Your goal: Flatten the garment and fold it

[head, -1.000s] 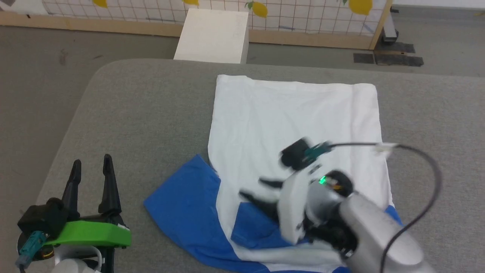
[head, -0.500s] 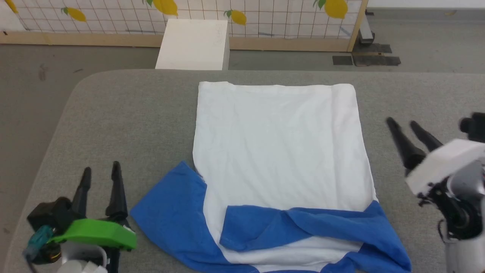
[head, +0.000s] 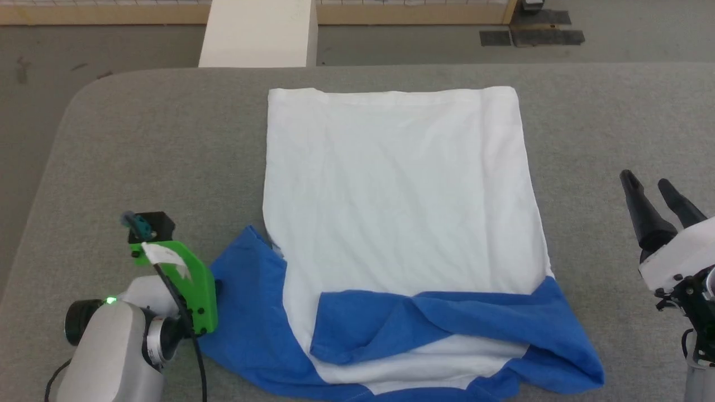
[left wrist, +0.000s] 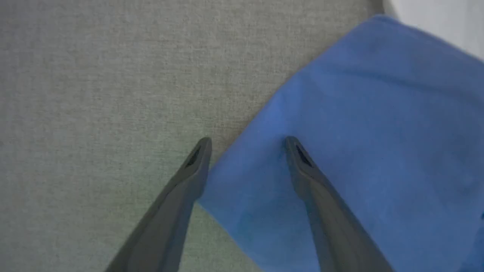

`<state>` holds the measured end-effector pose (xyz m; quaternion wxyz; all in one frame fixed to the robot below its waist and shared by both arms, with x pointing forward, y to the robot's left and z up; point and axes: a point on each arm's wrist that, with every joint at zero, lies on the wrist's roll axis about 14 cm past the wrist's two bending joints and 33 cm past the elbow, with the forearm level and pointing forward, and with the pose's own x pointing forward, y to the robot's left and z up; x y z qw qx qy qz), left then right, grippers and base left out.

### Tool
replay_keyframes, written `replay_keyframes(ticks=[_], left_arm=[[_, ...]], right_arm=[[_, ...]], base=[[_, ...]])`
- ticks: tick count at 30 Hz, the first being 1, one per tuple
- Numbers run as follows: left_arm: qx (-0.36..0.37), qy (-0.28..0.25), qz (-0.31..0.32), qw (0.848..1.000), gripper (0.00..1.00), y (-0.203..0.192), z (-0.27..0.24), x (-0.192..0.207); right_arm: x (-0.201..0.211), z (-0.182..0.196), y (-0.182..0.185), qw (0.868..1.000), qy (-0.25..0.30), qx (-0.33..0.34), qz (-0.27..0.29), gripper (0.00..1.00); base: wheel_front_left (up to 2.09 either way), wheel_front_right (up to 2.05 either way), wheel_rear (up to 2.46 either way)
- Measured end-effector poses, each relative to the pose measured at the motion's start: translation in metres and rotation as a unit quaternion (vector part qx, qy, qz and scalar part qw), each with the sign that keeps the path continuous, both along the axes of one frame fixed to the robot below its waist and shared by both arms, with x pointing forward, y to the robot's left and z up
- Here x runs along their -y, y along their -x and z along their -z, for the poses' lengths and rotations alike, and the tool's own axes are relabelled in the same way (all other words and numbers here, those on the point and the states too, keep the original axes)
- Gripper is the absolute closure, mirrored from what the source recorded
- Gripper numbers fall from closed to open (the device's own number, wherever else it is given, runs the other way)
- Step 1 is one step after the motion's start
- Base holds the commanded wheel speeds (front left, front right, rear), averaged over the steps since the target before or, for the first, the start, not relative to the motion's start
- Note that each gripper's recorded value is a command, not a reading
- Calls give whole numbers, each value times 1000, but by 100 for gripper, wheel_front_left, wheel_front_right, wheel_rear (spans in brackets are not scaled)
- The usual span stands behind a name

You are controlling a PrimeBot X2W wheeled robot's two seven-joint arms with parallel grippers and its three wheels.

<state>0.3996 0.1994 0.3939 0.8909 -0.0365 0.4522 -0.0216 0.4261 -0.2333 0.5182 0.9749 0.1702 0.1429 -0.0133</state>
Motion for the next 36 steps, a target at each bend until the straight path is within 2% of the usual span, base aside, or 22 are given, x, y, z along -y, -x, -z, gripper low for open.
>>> replay_keyframes(ticks=[5, 7, 8, 9, 10, 14, 16, 19, 22, 25, 28, 31, 36], left_arm=[[-42, -3, 32, 999, 0, 6, 14, 10], [-61, 12, 39, 997, 0, 11, 20, 16], [-64, 16, 43, 997, 48, 12, 22, 18], [-65, 21, 46, 997, 76, 13, 22, 20], [-63, 24, 47, 997, 100, 13, 23, 21], [-25, 70, 24, 997, 100, 7, 16, 30], [7, 95, -15, 995, 100, 3, 10, 25], [75, 139, -88, 984, 100, -9, -11, 12], [150, 170, -151, 962, 100, -15, -41, -10], [203, 178, -167, 948, 100, -10, -66, -21], [236, 188, -133, 944, 100, -4, -91, -5], [242, 204, -68, 946, 100, 4, -106, 31], [212, 224, 63, 949, 100, 26, -110, 105]], right_arm=[[7, 8, 1, 1000, 2, -11, 10, 0], [8, 10, 1, 1000, 2, -14, 12, 0], [9, 11, 1, 1000, 2, -13, 14, 0], [10, 11, 0, 1000, 1, -13, 16, 0], [10, 12, 0, 1000, 1, -14, 16, 0], [8, 11, -1, 1000, -1, -11, 15, 0], [6, 11, -1, 1000, -3, -11, 12, 0], [4, 9, 0, 1000, -5, -7, 9, 0], [1, 9, 3, 1000, -8, -8, 6, 0], [-2, 9, 7, 1000, -12, -9, 3, 0], [-6, 7, 8, 1000, -14, -7, -3, 0], [-12, 4, 6, 1000, -16, -3, -11, 0], [-20, 1, 4, 1000, -19, 1, -22, 0]], base=[[0, 0, 0], [0, 0, 0], [0, 0, 0], [0, 0, 0], [0, 0, 0], [0, 0, 0], [0, 0, 0], [0, 0, 0], [0, 0, 0], [0, 0, 0], [0, 0, 0], [0, 0, 0], [0, 0, 0]])
